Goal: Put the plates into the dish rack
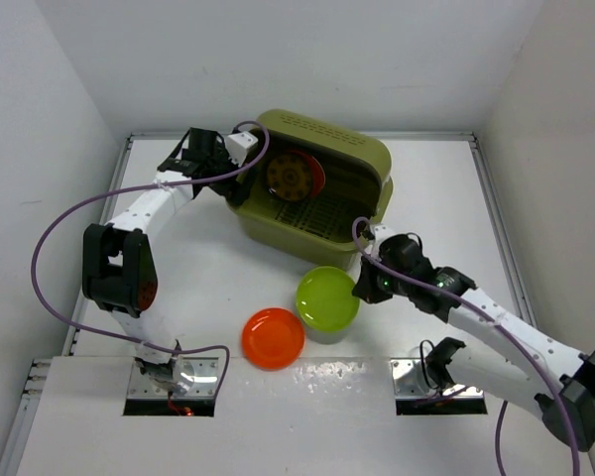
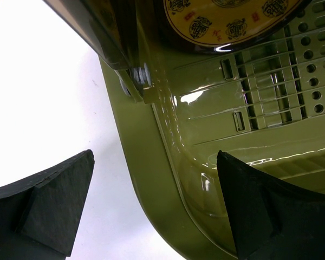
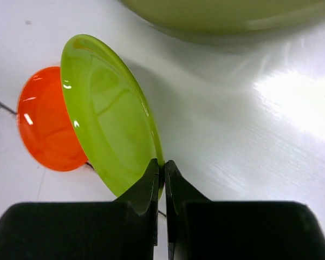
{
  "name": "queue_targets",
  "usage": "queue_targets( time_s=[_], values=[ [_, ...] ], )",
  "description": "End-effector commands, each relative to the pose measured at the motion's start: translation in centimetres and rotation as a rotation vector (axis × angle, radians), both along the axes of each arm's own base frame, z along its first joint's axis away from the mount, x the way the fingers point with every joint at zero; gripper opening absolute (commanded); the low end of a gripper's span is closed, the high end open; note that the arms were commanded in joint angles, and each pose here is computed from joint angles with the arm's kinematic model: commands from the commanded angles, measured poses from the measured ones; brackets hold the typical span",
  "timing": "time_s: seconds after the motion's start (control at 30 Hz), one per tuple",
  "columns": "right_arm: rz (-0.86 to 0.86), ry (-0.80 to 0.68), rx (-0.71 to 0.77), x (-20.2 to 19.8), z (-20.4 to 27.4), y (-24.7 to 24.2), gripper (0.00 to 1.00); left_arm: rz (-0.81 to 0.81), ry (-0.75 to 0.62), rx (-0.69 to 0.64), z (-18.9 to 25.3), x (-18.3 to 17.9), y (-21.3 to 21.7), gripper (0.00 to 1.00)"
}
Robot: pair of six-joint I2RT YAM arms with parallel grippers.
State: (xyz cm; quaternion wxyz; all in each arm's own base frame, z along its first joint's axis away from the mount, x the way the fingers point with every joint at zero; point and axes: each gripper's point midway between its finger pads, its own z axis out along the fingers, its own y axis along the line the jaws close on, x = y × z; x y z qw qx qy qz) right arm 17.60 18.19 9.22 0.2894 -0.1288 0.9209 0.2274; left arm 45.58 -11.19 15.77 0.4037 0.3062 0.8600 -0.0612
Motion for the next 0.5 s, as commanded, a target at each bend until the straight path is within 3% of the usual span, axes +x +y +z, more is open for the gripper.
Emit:
queue_targets(
  time_s=[0.0,0.2,0.47],
  values=[
    [0.137,-0.133,0.023,0.6,4.8,1.7,0.0,-0.018,-0.016,0.014,1.3,-0.9,0.1,1.0],
    [0.226,-0.321,0.031,4.2,13.4,4.3,0.0,-0.012,0.018,0.014,0.8,-1.6,0.2,1.0],
    [0.216,-0.531,-0.002,13.7,21.3,5.1,0.0,0.012,0.034,0.01,1.1,-1.6,1.0,1.0]
  ],
)
